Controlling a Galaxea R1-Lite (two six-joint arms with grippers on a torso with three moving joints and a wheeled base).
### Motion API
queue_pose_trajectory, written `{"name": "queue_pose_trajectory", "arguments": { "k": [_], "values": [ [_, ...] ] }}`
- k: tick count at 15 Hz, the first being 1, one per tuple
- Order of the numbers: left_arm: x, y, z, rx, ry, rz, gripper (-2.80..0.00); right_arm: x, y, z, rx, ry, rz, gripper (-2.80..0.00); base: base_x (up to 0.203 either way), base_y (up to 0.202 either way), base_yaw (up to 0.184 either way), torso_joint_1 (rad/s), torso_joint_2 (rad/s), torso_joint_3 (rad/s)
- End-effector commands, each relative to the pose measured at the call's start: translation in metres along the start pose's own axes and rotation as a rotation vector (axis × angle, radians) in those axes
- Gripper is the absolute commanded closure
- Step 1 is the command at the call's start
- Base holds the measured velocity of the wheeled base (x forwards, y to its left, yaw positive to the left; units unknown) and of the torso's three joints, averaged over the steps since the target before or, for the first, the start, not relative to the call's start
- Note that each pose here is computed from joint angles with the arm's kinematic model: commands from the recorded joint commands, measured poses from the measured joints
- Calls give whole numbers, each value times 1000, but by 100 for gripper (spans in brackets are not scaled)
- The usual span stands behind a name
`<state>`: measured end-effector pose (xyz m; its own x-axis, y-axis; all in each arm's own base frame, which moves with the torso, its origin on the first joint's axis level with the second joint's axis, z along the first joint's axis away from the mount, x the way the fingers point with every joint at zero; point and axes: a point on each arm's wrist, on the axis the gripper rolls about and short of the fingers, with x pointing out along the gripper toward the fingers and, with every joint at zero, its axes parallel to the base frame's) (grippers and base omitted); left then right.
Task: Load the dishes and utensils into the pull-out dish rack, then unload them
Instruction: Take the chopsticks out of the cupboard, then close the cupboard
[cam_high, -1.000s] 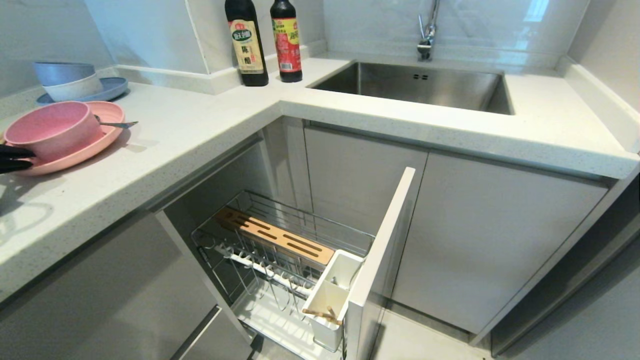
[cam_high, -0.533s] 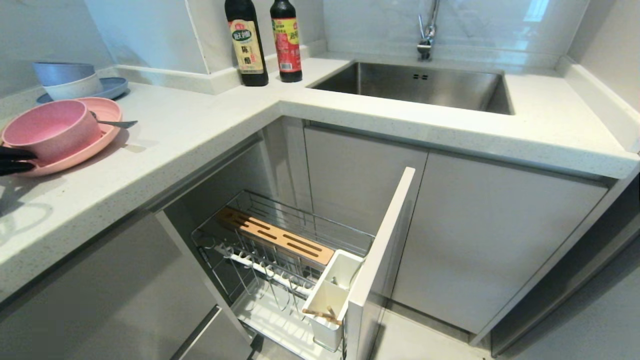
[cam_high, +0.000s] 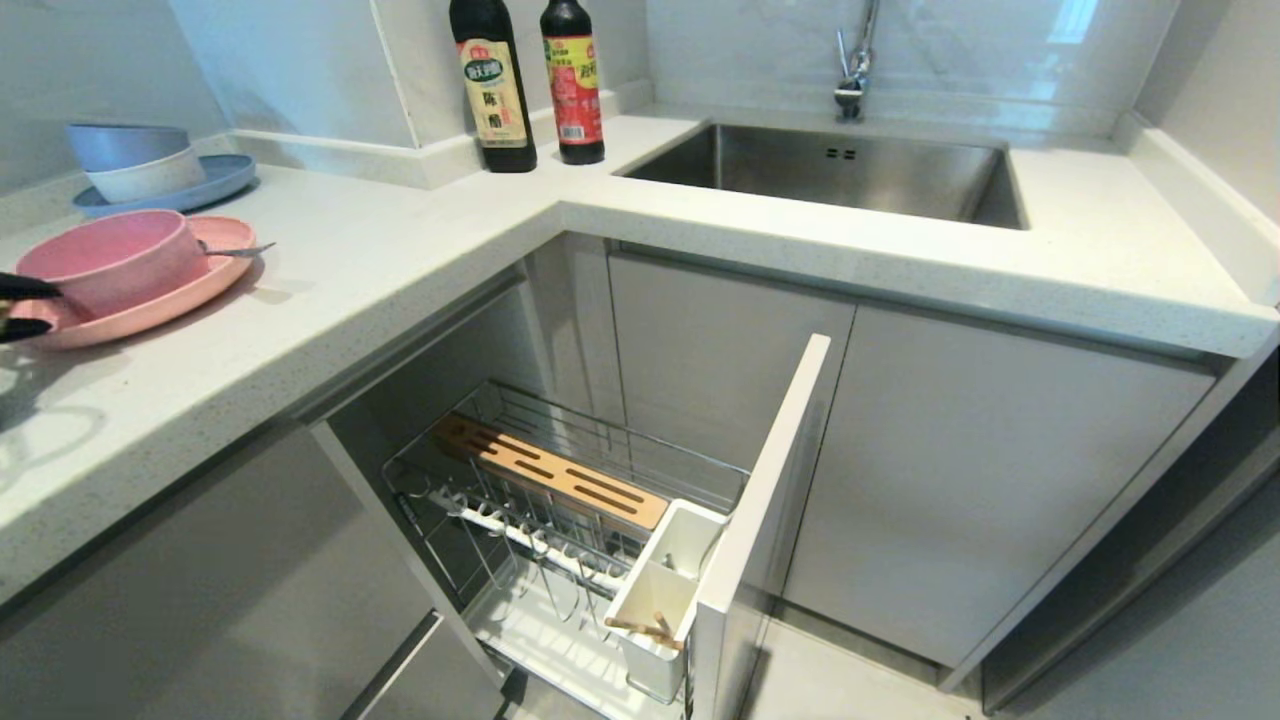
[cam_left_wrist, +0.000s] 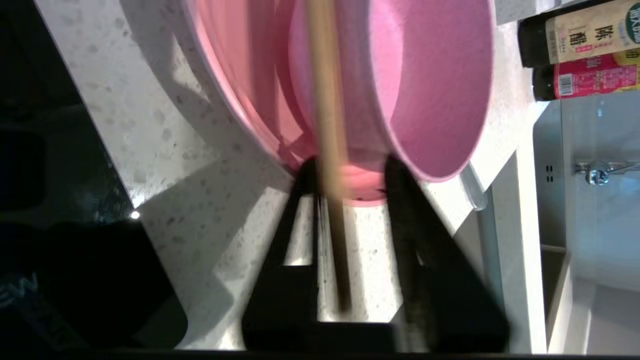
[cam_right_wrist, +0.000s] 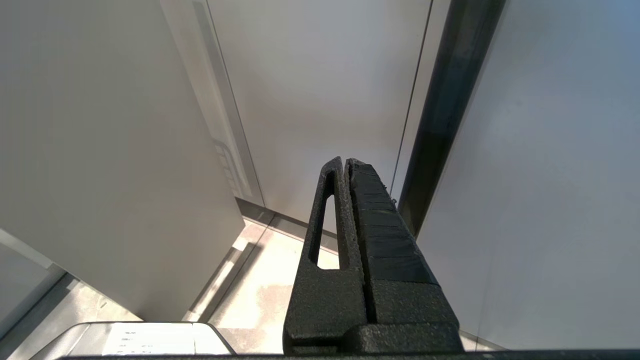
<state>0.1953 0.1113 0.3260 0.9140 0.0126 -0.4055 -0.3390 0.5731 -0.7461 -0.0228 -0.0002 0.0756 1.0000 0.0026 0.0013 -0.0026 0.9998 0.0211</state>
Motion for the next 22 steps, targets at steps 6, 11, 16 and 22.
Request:
{"name": "queue_pose_trajectory", "arguments": {
  "k": [6,11,16,22],
  "values": [
    [-1,-2,-1,-16,2,-8,-280,0,0,0,0,1,0,0,0,0,0,0,0,0],
    [-16,-13,2,7,-45,-34,-280,0,0,0,0,1,0,0,0,0,0,0,0,0],
    [-38,-27,5,13,-161,-34,-280,0,0,0,0,1,0,0,0,0,0,0,0,0],
    [-67,-45,7,75,-353,-31,0,0,0,0,0,1,0,0,0,0,0,0,0,0]
  ]
}}
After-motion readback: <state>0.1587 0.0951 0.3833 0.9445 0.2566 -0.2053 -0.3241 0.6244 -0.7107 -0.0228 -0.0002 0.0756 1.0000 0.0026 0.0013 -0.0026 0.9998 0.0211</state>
